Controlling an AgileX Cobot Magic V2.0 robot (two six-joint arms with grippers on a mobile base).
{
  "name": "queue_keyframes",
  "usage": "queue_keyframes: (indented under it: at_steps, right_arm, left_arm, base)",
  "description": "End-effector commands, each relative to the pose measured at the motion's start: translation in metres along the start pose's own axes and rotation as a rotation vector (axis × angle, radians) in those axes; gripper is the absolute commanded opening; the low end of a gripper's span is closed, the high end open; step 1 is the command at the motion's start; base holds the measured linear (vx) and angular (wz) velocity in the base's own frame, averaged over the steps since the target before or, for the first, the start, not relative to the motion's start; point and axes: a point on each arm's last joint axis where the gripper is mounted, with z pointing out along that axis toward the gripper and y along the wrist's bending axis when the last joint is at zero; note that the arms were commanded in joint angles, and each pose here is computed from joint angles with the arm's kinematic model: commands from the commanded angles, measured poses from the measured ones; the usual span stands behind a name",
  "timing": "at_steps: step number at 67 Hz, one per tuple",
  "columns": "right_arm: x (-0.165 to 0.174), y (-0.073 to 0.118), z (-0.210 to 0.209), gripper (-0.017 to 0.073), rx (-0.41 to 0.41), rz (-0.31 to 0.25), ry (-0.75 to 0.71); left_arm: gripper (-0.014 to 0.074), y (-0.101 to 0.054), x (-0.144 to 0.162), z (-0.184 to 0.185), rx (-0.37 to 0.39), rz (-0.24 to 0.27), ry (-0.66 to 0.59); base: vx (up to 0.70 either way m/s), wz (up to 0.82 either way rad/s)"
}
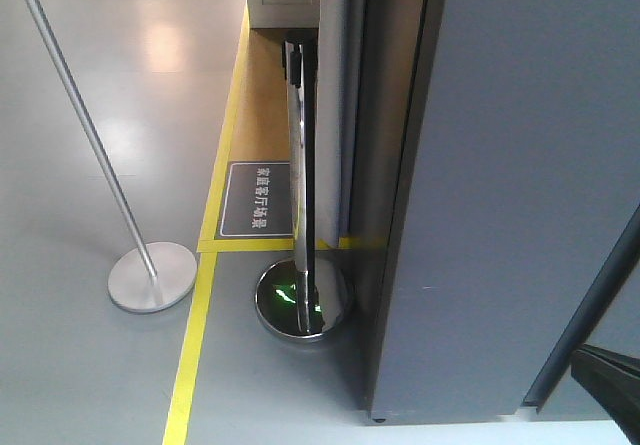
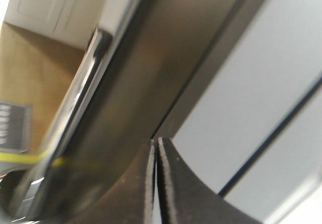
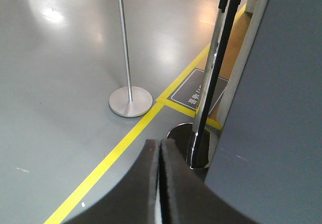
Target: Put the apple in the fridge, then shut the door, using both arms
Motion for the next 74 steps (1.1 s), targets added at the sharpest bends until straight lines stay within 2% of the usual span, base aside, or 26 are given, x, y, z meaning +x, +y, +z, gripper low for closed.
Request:
queue_keyframes:
  at_steps: [1, 5, 12, 15, 22, 24, 29, 34, 36, 40, 48, 51, 54, 58, 67, 71, 74]
  right_arm:
    - [-0.011, -0.001, -0.003, -0.0006, 0.015, 0.013, -0.061]
    - [-0.011, -0.001, -0.003, -0.0006, 0.015, 0.013, -0.061]
    - [-0.011, -0.001, -0.003, -0.0006, 0.015, 0.013, -0.061]
    - [-0.011, -0.001, -0.003, -0.0006, 0.015, 0.013, -0.061]
    - [-0.011, -0.001, -0.003, -0.0006, 0.015, 0.013, -0.061]
    - [-0.011, -0.001, -0.003, -0.0006, 0.015, 0.013, -0.061]
    - [-0.011, -0.001, -0.003, -0.0006, 0.015, 0.013, -0.061]
    - [-0.011, -0.001, -0.003, -0.0006, 0.015, 0.013, -0.061]
    - [-0.011, -0.001, -0.003, -0.0006, 0.015, 0.013, -0.061]
    - [-0.011, -0.001, -0.003, -0.0006, 0.015, 0.013, -0.061]
    - [-0.011, -0.001, -0.003, -0.0006, 0.015, 0.013, -0.061]
    - [-0.011, -0.001, -0.003, -0.0006, 0.015, 0.013, -0.061]
    - [-0.011, -0.001, -0.003, -0.0006, 0.015, 0.013, -0.061]
    - [-0.011, -0.001, -0.003, -0.0006, 0.015, 0.013, -0.061]
    - [-0.011, -0.001, -0.003, -0.0006, 0.015, 0.013, -0.061]
    - [-0.011, -0.001, -0.003, -0.0006, 0.015, 0.013, -0.061]
    - [-0.011, -0.001, -0.003, -0.0006, 0.015, 0.013, -0.061]
  left_arm:
    - [-0.0008, -0.007, -0.012, -0.001, 0.035, -0.153, -0.076]
    - [-0.0008, -0.009, -0.013, -0.001, 0.061, -0.234, -0.085]
    - [-0.0008, -0.013, -0.016, -0.002, 0.114, -0.406, -0.105]
    - [-0.0008, -0.013, -0.017, -0.002, 0.128, -0.456, -0.112]
    - [-0.0008, -0.011, -0.020, -0.002, 0.113, -0.473, -0.140]
    - [-0.0008, -0.010, -0.020, -0.002, 0.107, -0.496, -0.151]
    - [-0.0008, -0.010, -0.023, -0.002, 0.123, -0.632, -0.174]
    - [-0.0008, -0.008, -0.024, -0.003, 0.110, -0.702, -0.193]
    - [-0.0008, -0.006, -0.025, -0.003, 0.103, -0.746, -0.205]
    - [-0.0008, -0.003, -0.027, -0.003, 0.091, -0.840, -0.233]
    - [-0.0008, -0.001, -0.027, -0.003, 0.107, -1.073, -0.245]
    - [-0.0008, -0.001, -0.027, -0.003, 0.112, -1.117, -0.243]
    - [-0.0008, -0.001, -0.027, -0.003, 0.114, -1.137, -0.243]
    - [-0.0008, -0.001, -0.027, -0.003, 0.111, -1.118, -0.243]
    - [-0.0008, 0.000, -0.026, -0.003, 0.091, -1.007, -0.244]
    - [-0.0008, 0.004, -0.023, -0.002, 0.065, -0.938, -0.244]
    - [-0.0008, 0.007, -0.020, -0.001, 0.039, -0.857, -0.243]
  base:
    - [0.00, 0.00]
    - [0.00, 0.00]
    - [0.00, 0.00]
    - [0.00, 0.00]
    - [0.00, 0.00]
    - [0.00, 0.00]
    - [0.00, 0.00]
    - [0.00, 0.00]
    - [0.00, 0.00]
    - [0.00, 0.00]
    - [0.00, 0.00]
    - [0.00, 0.00]
    - [0.00, 0.00]
    - [0.00, 0.00]
    - [0.00, 0.00]
    - [0.00, 0.00]
    - [0.00, 0.00]
